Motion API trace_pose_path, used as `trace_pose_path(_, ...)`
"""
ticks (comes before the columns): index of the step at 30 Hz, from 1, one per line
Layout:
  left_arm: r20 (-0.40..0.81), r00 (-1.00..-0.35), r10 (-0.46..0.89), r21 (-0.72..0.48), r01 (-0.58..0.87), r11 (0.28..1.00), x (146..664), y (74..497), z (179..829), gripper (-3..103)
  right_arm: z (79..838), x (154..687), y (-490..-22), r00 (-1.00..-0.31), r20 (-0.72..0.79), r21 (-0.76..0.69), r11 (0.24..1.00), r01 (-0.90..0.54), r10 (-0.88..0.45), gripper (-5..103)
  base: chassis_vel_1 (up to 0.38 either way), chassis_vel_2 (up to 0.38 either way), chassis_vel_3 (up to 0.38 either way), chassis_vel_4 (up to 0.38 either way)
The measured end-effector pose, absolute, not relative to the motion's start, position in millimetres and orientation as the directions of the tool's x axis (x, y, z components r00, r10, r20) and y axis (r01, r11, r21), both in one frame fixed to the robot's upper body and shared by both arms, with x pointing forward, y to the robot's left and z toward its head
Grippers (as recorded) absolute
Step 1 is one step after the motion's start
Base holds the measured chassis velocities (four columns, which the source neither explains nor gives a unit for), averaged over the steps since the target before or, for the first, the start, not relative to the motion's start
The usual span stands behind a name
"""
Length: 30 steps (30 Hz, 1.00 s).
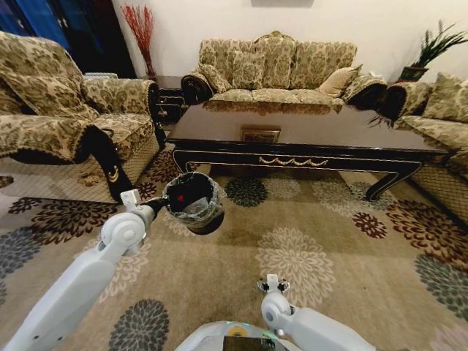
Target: Move to the front of the table and pick up the trash from the floor, then place it into the trash bin.
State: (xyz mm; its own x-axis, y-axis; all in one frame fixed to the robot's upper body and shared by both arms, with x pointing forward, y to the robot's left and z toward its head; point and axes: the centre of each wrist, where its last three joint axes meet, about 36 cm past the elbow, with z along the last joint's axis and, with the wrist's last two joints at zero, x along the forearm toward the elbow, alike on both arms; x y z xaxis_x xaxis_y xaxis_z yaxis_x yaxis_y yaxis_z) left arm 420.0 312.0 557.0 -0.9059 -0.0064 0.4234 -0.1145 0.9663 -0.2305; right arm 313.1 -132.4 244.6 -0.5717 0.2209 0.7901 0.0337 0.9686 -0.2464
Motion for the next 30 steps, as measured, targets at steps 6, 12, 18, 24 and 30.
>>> trace_pose_path(6,0.421,-0.907,-0.004,-0.232,-0.112,0.966,422.6,312.1,557.7,3,230.5,305.3,-135.5,-0.568,0.787,-0.289,0.957,0.01,0.243,100,0.0,0.0,0.0,0.0)
trace_pose_path(12,0.428,-0.904,-0.006,-0.232,-0.117,0.966,422.4,313.4,554.9,3,217.7,306.5,-125.5,-0.536,0.799,-0.331,0.944,-0.016,0.271,100,0.0,0.0,0.0,0.0)
trace_pose_path(18,0.432,-0.902,-0.003,-0.243,-0.119,0.963,423.3,311.4,550.7,3,226.5,320.2,-101.1,-0.436,0.832,-0.389,0.921,-0.018,0.343,100,0.0,0.0,0.0,0.0)
trace_pose_path(24,0.427,-0.904,0.0,-0.245,-0.116,0.962,424.9,311.8,552.0,3,225.0,327.9,-103.0,-0.445,0.823,-0.401,0.916,-0.018,0.352,100,0.0,0.0,0.0,0.0)
trace_pose_path(30,0.427,-0.904,0.002,-0.245,-0.113,0.963,425.1,311.7,552.0,3,220.0,331.6,-104.2,-0.457,0.815,-0.408,0.913,-0.014,0.357,100,0.0,0.0,0.0,0.0)
